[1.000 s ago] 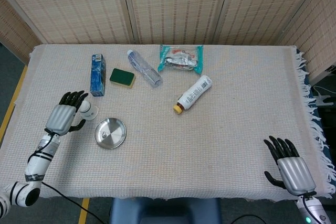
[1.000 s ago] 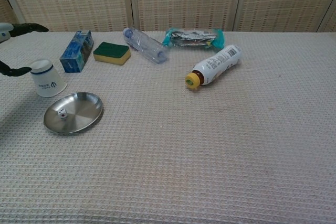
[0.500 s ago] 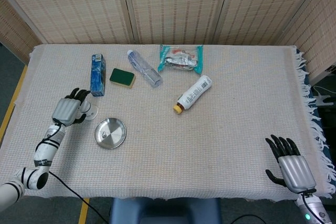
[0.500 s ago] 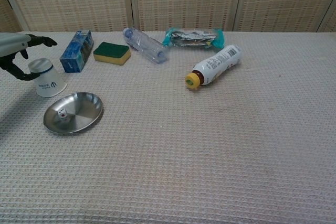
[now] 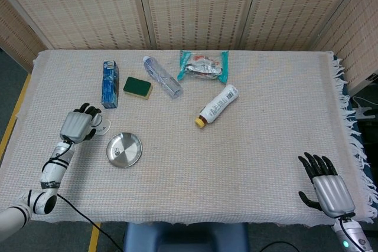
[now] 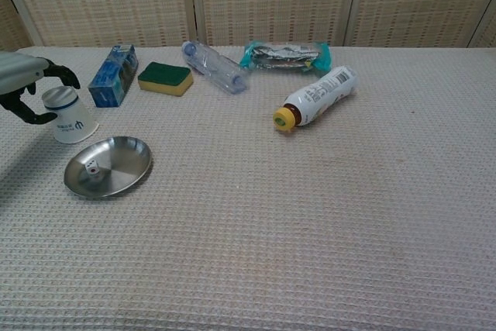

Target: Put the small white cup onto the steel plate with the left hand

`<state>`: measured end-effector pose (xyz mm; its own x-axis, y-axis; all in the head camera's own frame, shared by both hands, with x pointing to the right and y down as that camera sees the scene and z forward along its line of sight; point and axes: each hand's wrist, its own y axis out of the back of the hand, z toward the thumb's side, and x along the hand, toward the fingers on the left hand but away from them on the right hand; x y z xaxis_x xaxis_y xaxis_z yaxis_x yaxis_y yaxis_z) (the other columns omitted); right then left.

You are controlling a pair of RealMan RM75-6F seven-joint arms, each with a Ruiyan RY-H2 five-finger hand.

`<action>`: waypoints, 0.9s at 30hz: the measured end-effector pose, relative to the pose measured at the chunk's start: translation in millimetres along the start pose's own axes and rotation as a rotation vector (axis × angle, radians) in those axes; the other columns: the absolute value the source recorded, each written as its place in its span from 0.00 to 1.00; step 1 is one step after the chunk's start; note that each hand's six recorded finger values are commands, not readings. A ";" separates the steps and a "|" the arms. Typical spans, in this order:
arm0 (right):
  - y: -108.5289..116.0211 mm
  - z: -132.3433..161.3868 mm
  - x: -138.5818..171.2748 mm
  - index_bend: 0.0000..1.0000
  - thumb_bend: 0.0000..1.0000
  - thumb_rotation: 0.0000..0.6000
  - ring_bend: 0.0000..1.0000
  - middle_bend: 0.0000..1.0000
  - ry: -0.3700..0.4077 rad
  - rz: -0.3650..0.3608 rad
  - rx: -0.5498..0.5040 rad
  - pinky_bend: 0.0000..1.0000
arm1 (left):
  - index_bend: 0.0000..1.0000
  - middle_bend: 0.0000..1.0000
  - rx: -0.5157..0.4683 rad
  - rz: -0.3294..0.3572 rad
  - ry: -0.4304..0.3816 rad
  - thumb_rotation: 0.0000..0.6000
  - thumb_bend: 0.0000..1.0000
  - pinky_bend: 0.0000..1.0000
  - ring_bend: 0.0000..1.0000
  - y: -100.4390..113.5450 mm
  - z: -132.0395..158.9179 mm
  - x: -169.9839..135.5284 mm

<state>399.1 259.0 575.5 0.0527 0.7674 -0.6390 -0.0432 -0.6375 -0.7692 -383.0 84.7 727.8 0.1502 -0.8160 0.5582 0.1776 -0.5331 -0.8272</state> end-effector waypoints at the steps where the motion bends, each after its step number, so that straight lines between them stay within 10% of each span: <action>1: -0.2 -0.1 -0.2 0.00 0.20 0.88 0.00 0.00 -0.001 0.001 0.000 0.00 | 0.26 0.24 0.003 0.004 0.002 1.00 0.36 0.45 0.15 0.0 -0.3 0.3; 27: -1.0 -0.9 -0.7 0.00 0.20 0.88 0.00 0.00 -0.004 0.008 -0.003 0.00 | 0.41 0.49 0.048 0.031 0.022 1.00 0.42 0.60 0.40 -4.4 -3.6 5.1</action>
<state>399.9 259.1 576.7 0.0485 0.7622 -0.6455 -0.0411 -0.6442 -0.7638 -386.5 82.1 734.1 0.1352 -0.8369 0.5305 0.2194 -0.4968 -0.8397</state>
